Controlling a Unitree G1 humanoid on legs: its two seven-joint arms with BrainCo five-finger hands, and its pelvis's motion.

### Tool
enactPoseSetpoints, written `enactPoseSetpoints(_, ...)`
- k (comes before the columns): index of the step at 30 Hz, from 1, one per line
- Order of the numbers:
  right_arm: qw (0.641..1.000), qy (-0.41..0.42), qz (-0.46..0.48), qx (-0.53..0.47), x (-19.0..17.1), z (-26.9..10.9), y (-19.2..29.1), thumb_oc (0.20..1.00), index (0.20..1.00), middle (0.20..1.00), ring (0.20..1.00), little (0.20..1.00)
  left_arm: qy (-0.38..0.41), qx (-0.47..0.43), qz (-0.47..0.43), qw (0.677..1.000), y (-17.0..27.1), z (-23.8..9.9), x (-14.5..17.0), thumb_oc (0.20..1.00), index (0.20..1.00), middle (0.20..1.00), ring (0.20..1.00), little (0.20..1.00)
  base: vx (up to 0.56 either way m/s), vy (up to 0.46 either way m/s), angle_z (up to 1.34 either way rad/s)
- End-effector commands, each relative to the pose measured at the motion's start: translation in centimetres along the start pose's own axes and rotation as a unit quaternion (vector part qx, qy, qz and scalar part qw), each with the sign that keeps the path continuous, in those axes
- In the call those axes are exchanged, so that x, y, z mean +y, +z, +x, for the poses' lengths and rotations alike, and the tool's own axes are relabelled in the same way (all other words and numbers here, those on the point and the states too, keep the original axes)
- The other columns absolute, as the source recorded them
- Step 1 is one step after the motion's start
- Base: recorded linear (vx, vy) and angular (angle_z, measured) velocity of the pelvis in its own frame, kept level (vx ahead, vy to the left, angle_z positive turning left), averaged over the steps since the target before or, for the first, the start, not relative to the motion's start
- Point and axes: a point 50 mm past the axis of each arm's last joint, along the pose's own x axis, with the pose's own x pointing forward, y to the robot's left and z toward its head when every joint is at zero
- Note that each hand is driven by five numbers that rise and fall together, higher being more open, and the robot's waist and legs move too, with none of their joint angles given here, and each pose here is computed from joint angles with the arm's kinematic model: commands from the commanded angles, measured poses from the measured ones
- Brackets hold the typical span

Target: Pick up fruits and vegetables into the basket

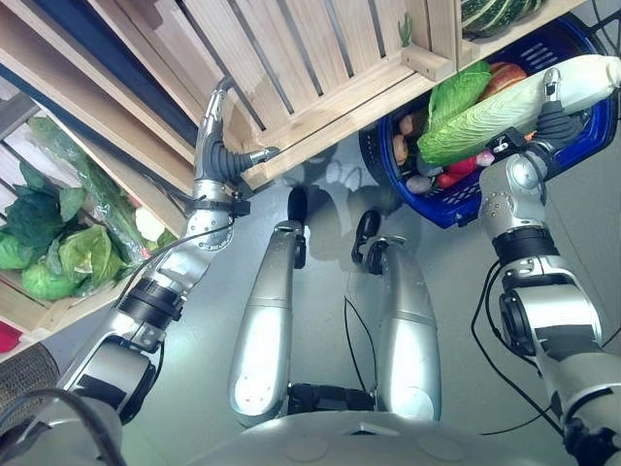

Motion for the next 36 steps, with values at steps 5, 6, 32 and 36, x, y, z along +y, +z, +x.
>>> enactPoseSetpoints(5, 0.998, 0.027, -0.037, 0.035, -1.7, 1.0, -0.2, 1.0, 1.0, 1.0, 1.0, 1.0, -0.021, -0.039, -0.049, 0.998, 1.3, -0.6, -0.8, 1.0, 1.0, 1.0, 1.0, 1.0, 0.04, -0.031, 0.0)
enactPoseSetpoints(6, 0.998, 0.025, -0.04, 0.047, -2.0, 1.0, -0.6, 1.0, 1.0, 1.0, 1.0, 1.0, -0.02, -0.041, -0.05, 0.998, 1.4, -0.6, -0.7, 1.0, 1.0, 1.0, 1.0, 1.0, 0.03, -0.035, -0.01)
enactPoseSetpoints(32, 0.974, -0.08, -0.2, 0.069, -10.4, -6.1, -8.9, 1.0, 1.0, 1.0, 1.0, 1.0, -0.132, 0.079, -0.02, 0.988, -4.8, -7.3, -1.6, 1.0, 1.0, 1.0, 1.0, 1.0, 0.06, -0.009, 0.0)
enactPoseSetpoints(36, 0.968, -0.047, -0.223, 0.11, -12.3, -9.1, -11.2, 1.0, 1.0, 1.0, 1.0, 1.0, -0.158, 0.135, -0.01, 0.978, -6.7, -10.1, -2.3, 1.0, 1.0, 1.0, 1.0, 1.0, 0.09, 0.066, -0.01)
